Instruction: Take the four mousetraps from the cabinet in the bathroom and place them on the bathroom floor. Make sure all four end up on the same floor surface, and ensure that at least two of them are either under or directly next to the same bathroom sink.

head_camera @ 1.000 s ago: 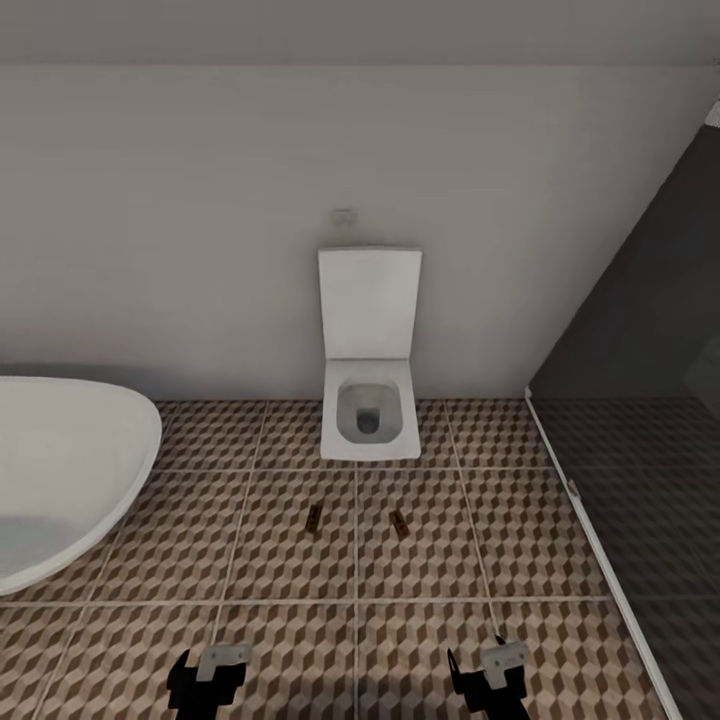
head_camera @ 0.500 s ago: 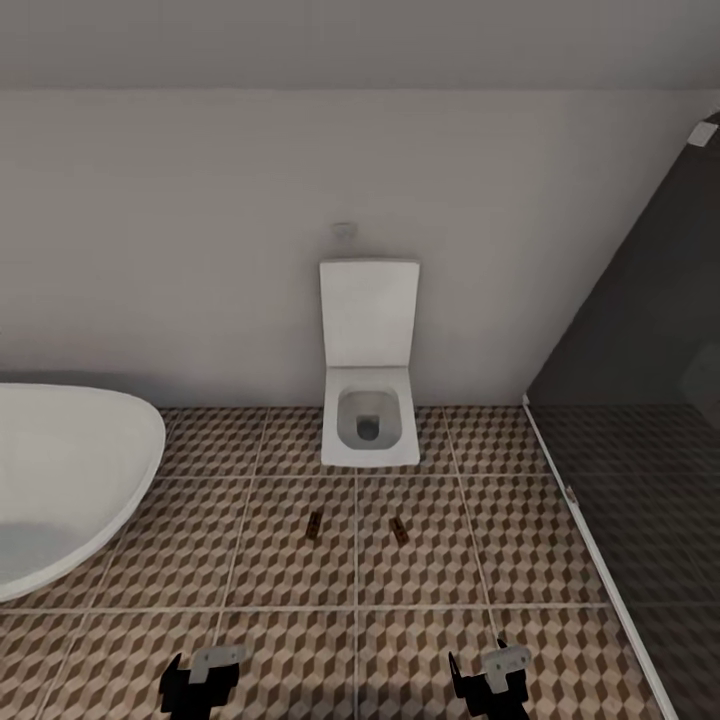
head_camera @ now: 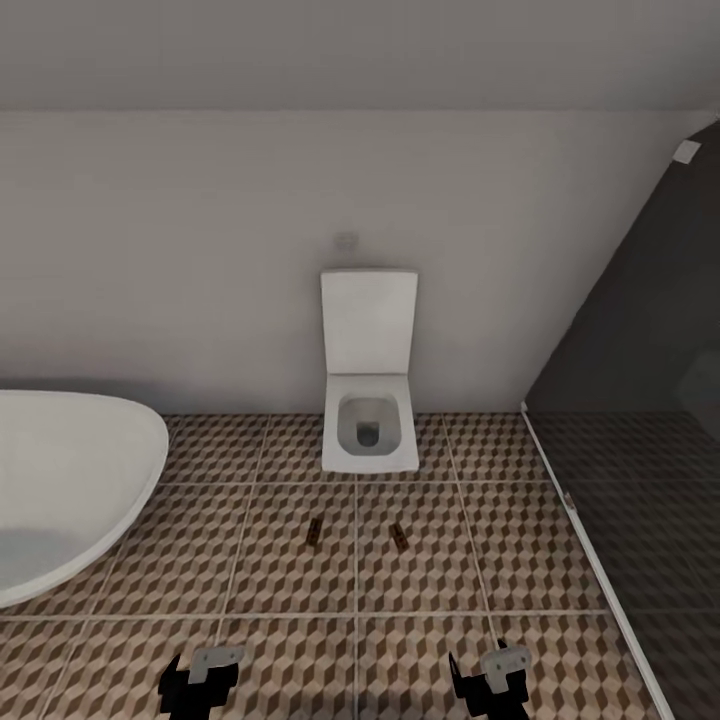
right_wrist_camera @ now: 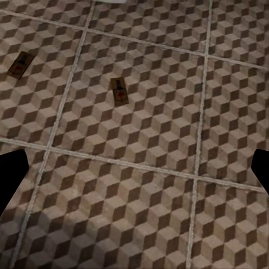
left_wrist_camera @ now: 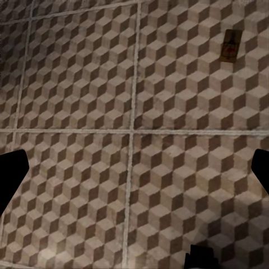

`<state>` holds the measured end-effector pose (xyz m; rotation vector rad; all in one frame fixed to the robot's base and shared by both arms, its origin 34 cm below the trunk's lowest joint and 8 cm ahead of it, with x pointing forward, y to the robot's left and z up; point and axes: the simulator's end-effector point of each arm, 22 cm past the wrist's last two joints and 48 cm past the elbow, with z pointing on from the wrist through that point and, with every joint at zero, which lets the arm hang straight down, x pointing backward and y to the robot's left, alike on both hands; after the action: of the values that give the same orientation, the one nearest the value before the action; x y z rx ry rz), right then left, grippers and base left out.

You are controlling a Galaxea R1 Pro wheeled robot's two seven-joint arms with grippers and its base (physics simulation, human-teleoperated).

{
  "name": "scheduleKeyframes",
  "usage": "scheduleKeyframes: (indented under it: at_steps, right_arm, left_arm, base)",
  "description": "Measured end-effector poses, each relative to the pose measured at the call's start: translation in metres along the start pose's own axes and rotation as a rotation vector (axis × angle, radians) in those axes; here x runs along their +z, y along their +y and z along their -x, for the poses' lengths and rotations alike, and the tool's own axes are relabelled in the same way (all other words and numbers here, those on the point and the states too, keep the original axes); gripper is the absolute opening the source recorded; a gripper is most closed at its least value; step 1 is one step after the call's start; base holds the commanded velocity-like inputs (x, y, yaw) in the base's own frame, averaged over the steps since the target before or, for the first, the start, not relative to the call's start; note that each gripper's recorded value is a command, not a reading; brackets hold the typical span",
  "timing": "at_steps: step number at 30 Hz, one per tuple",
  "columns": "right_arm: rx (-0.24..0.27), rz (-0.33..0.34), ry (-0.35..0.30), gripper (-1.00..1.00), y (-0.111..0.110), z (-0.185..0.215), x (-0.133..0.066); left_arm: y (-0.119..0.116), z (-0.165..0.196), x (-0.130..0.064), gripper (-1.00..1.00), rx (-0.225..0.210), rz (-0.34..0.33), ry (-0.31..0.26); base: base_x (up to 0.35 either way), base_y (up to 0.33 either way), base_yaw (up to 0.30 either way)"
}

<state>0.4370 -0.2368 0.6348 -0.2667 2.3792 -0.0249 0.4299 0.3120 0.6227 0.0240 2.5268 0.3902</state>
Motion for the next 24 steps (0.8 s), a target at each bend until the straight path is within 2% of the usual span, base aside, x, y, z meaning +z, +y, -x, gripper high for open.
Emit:
scheduleKeyframes:
  at_steps: [24]
  right_arm:
    - [-0.001, -0.007, -0.037, 1.00, -0.003, 0.019, -0.004]
  left_arm:
    - [0.004, 0.019, -0.006, 1.00, -0.011, 0.004, -0.037]
  base:
    - [0.000, 0.000, 0.000]
